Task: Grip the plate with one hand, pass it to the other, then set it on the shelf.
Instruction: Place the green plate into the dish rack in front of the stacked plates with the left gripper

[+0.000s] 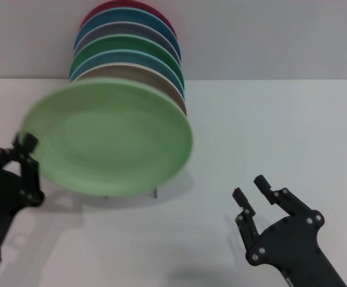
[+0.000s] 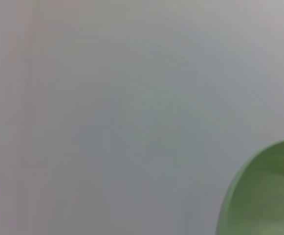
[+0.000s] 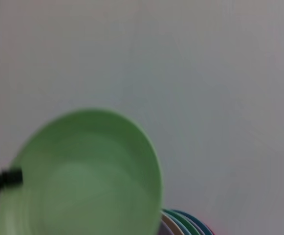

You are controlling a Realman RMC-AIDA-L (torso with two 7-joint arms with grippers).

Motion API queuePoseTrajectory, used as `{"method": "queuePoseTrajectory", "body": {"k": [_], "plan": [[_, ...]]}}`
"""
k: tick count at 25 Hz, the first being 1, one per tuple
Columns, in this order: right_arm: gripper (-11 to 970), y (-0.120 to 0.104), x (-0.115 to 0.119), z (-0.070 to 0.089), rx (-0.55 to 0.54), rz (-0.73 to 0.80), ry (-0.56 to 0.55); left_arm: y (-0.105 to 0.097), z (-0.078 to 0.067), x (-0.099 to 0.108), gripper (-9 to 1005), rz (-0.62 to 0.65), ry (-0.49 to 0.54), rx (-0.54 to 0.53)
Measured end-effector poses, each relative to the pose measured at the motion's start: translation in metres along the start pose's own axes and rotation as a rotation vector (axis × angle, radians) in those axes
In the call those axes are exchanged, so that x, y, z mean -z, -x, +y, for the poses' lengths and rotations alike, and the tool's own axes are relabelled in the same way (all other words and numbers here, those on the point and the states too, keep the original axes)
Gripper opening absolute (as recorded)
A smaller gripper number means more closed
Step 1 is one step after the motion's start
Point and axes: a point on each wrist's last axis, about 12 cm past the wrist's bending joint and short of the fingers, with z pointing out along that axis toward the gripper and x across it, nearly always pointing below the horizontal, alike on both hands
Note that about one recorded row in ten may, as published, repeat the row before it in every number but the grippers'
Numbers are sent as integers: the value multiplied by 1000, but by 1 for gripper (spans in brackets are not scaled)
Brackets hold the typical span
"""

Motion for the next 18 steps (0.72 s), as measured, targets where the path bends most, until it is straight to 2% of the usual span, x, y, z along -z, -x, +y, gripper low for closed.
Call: {"method": "queuePoseTrajectory", "body": {"k": [1,7,14,18], "plan": [[310,-2,1,-2,9,8,-4,3,8,-4,42,-34,14,-29],[311,-17,0,-18,41,96,-47,10,24,-13,40,-96,23,-134],[309,-28,-3,-28,4,162,-68,10,33,-31,41,-109,-6,-367],[311,-29,-3,-30,8,168,-88,10,37,-33,41,-105,-14,-417]]}}
